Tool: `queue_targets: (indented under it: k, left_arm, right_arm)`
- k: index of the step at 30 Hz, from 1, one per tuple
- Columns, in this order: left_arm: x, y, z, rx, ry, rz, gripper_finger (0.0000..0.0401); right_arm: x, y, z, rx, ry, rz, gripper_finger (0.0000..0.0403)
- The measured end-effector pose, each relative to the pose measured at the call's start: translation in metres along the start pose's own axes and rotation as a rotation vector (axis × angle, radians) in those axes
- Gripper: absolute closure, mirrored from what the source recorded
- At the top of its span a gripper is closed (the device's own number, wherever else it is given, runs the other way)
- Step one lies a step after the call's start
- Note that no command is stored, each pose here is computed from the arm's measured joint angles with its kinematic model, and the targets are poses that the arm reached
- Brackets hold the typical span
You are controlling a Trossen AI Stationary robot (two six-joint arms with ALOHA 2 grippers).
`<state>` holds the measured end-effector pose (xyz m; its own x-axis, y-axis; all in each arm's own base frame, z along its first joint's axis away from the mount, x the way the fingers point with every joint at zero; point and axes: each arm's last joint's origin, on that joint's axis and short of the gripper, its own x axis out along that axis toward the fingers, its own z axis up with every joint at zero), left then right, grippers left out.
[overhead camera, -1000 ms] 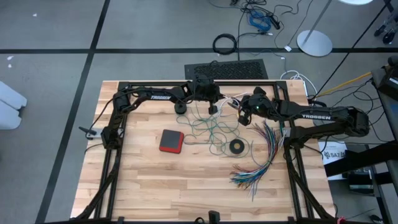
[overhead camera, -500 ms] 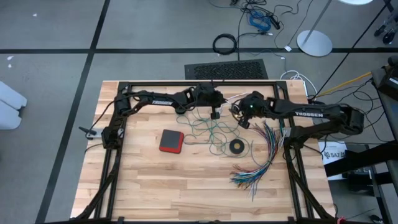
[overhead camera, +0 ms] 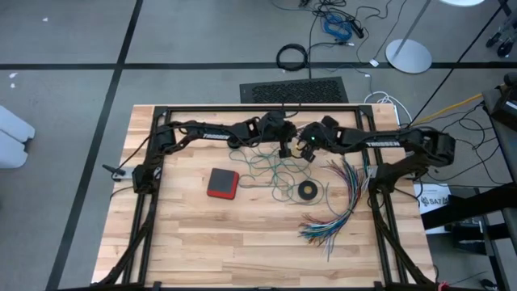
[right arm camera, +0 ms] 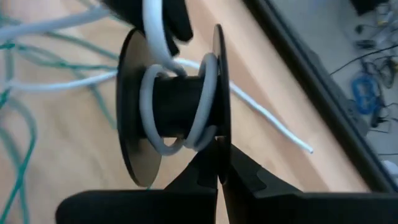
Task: Coiling cords
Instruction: Coil the white wire cable on the spool
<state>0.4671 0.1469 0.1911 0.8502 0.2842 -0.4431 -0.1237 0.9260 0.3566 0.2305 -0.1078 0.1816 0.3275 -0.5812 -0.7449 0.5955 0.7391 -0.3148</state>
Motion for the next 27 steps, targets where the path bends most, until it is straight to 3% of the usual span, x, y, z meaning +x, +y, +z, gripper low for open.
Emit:
queue_targets:
  k: [7,21,27]
  left_arm:
    - [-0.001,0.003,0.003,0.001,0.054,0.103,0.0379]
    - [-0.002,0.003,0.005,-0.025,0.072,0.194,0.0371]
    - [-0.003,0.005,0.007,-0.037,0.062,0.233,0.0370]
  right_arm:
    - [0.007,0.000,0.014,0.038,-0.040,-0.117,0.0403]
    - [0.021,-0.012,0.027,0.145,-0.140,-0.269,0.0403]
    - [0.024,-0.022,0.031,0.202,-0.180,-0.283,0.0402]
